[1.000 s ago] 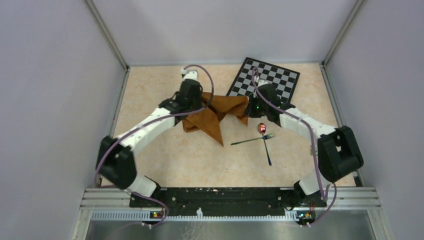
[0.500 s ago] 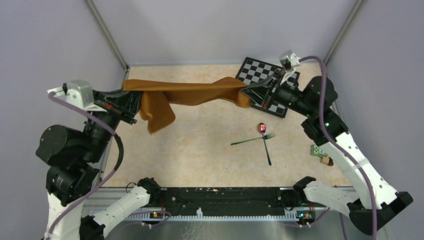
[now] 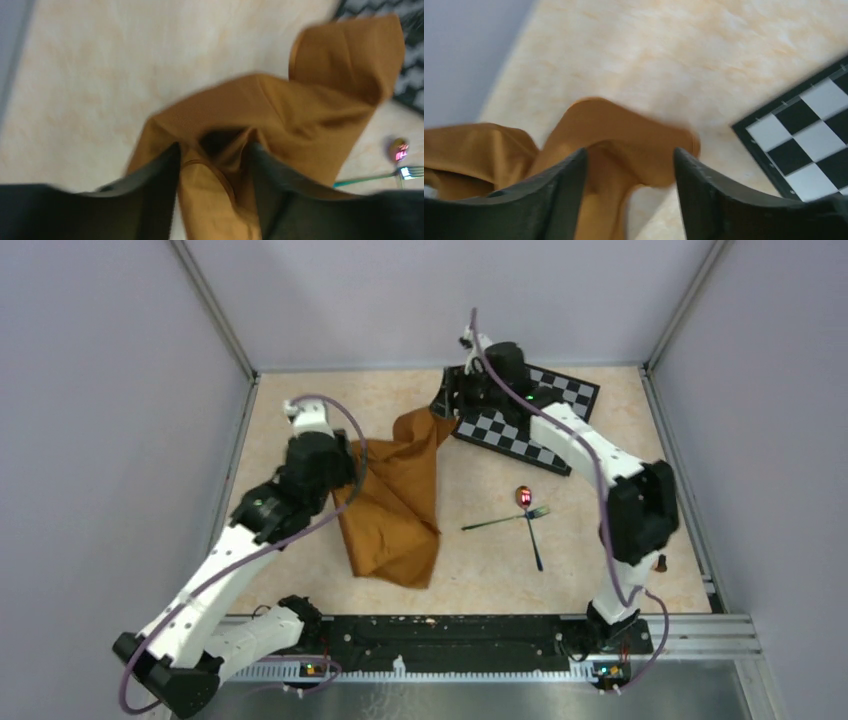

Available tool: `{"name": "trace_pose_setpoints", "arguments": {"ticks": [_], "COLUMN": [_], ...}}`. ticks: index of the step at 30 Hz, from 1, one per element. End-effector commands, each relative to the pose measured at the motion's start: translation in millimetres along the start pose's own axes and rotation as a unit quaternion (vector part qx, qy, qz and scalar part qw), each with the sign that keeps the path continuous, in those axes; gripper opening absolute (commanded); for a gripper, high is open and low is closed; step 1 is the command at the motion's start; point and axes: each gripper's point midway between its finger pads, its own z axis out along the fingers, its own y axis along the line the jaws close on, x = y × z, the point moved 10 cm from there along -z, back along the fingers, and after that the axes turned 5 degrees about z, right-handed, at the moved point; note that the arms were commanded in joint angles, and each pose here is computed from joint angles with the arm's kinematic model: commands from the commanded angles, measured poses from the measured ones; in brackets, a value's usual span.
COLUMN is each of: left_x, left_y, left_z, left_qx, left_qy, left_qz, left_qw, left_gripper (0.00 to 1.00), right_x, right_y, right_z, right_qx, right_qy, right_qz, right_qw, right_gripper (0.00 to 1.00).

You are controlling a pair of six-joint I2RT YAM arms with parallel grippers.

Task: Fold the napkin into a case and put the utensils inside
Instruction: Flatten out the crumpled napkin at the center of the board.

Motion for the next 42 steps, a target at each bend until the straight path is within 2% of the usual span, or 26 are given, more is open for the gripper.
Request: {"name": "trace_pose_setpoints", "arguments": {"ticks": [1,2,4,7,9,11,13,16,17,20,23,29,33,35,40,42], "left_x": [54,54,47,41,41,47,60,87,98,124,124,119,120,118,125,136], "left_y": [15,20,29,35,31,18,-1,-18,-22,-22,-7,41,65,70,91,100], "left_z": [11,5,-11,-29,-32,-27,-16,3,11,37,66,110,138,154,196,212], "left_qx": [-0.096,-0.103,-0.099,-0.076,-0.031,0.03,0.102,0.127,0.13,0.059,-0.011,-0.086,-0.095,-0.073,-0.118,-0.139], "left_qy": [0.095,0.089,0.057,0.025,0.022,0.05,0.111,0.211,0.233,0.26,0.254,0.19,0.168,0.155,0.157,0.18], "left_qz": [-0.051,-0.054,-0.065,-0.074,-0.076,-0.073,-0.07,-0.1,-0.102,-0.132,-0.163,-0.268,-0.342,-0.355,-0.361,-0.365], "left_qw": [0.99,0.989,0.991,0.994,0.996,0.996,0.986,0.964,0.958,0.955,0.953,0.941,0.919,0.919,0.912,0.903], "left_gripper": [0.77,0.86,0.98,0.99,0.99,0.99,0.99,0.99,0.99,0.99,0.99,0.98,0.78,0.63,0.46,0.45], "right_x": [15,18,25,48,74,100,127,160,173,178,167,158,163,169,180,181], "right_y": [-48,-46,-34,-21,-11,-2,4,7,1,-14,-26,-44,-52,-58,-70,-73], "right_z": [34,31,24,13,4,-7,-18,-37,-42,-43,-32,6,34,45,57,58], "right_qx": [0.19,0.206,0.204,0.177,0.147,0.125,0.104,0.068,0.078,0.128,0.142,0.106,0.08,0.085,0.101,0.103], "right_qy": [0.089,0.092,0.097,0.117,0.135,0.151,0.165,0.185,0.188,0.172,0.152,0.132,0.132,0.138,0.147,0.144], "right_qz": [-0.043,-0.058,-0.071,-0.039,-0.017,0.008,0.044,0.102,0.112,0.105,0.099,0.148,0.168,0.169,0.169,0.165], "right_qw": [0.977,0.972,0.971,0.976,0.98,0.981,0.98,0.975,0.973,0.971,0.973,0.974,0.974,0.972,0.969,0.97], "right_gripper": [0.69,0.76,0.8,0.8,0.8,0.79,0.77,0.73,0.73,0.72,0.71,0.55,0.29,0.22,0.17,0.16]}}
